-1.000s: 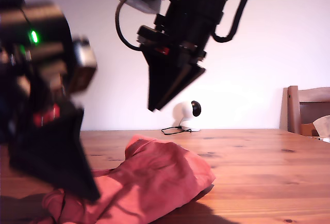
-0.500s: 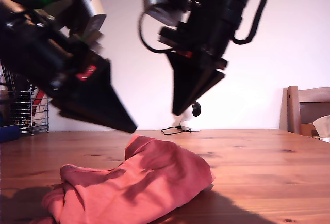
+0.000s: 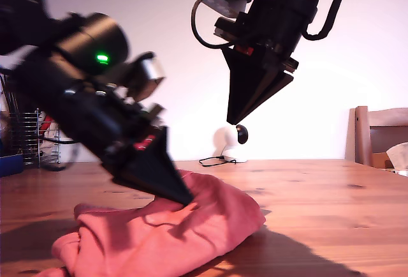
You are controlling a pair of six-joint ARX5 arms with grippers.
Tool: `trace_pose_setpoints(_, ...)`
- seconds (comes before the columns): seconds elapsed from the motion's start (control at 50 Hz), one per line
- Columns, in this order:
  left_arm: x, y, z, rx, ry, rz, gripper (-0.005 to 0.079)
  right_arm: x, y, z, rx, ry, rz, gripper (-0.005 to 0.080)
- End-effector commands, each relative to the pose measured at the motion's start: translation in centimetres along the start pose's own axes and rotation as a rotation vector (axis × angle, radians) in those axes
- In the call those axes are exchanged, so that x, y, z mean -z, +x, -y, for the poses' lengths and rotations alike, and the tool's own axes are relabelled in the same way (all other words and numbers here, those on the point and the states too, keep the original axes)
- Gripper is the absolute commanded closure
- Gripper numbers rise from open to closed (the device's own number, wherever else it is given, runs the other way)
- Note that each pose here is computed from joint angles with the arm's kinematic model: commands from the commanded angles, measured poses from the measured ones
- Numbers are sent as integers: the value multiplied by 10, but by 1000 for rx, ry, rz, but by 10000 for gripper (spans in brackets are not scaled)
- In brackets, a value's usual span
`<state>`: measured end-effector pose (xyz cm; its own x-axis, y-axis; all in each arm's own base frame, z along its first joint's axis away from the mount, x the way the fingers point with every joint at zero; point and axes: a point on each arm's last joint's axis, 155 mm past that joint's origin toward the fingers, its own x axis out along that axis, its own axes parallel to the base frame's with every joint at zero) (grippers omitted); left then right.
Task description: Fold the underwear in front of you. After folding it, place it to the left side.
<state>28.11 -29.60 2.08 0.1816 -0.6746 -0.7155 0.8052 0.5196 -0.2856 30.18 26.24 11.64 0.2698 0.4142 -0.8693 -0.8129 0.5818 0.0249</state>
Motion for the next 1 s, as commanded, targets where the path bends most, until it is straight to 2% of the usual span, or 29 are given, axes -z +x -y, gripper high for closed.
trace_pose_setpoints(0.0, 36, 11, -12, -32, -38, -97, 766, -5, -5, -1, 3, -11, 15, 765)
trace_pose_setpoints(0.16, 56, 7, -29, -70, -61, -164, 766, -3, -6, 3, 6, -14, 12, 765)
trace_pose_setpoints(0.26, 65, -3, -50, -130, -109, -187, 766, -1, -6, 5, 8, -12, 7, 765)
trace_pose_setpoints(0.38, 88, -21, -84, -238, -150, -253, 766, 2, -6, 7, 10, -6, -2, 765)
trace_pose_setpoints(0.56, 125, -65, -149, -463, -270, -339, 766, 6, -7, 12, 12, 2, -16, 765)
trace_pose_setpoints(0.68, 153, -105, -192, -649, -364, -392, 766, 9, -8, 15, 15, 10, -22, 765)
trace_pose_setpoints(0.72, 164, -121, -205, -727, -438, -400, 766, 10, -8, 16, 16, 6, -25, 765)
trace_pose_setpoints(0.74, 167, -125, -208, -734, -455, -399, 766, 10, -8, 17, 17, 5, -26, 765)
trace_pose_setpoints(0.78, 180, -145, -222, -829, -510, -422, 766, 12, -9, 18, 17, 5, -29, 765)
trace_pose_setpoints(0.88, 193, -164, -235, -879, -571, -417, 766, 10, -9, 21, 21, 9, -19, 765)
trace_pose_setpoints(0.98, 184, -170, -240, -895, -592, -371, 766, 4, -9, 24, 26, 9, 5, 765)
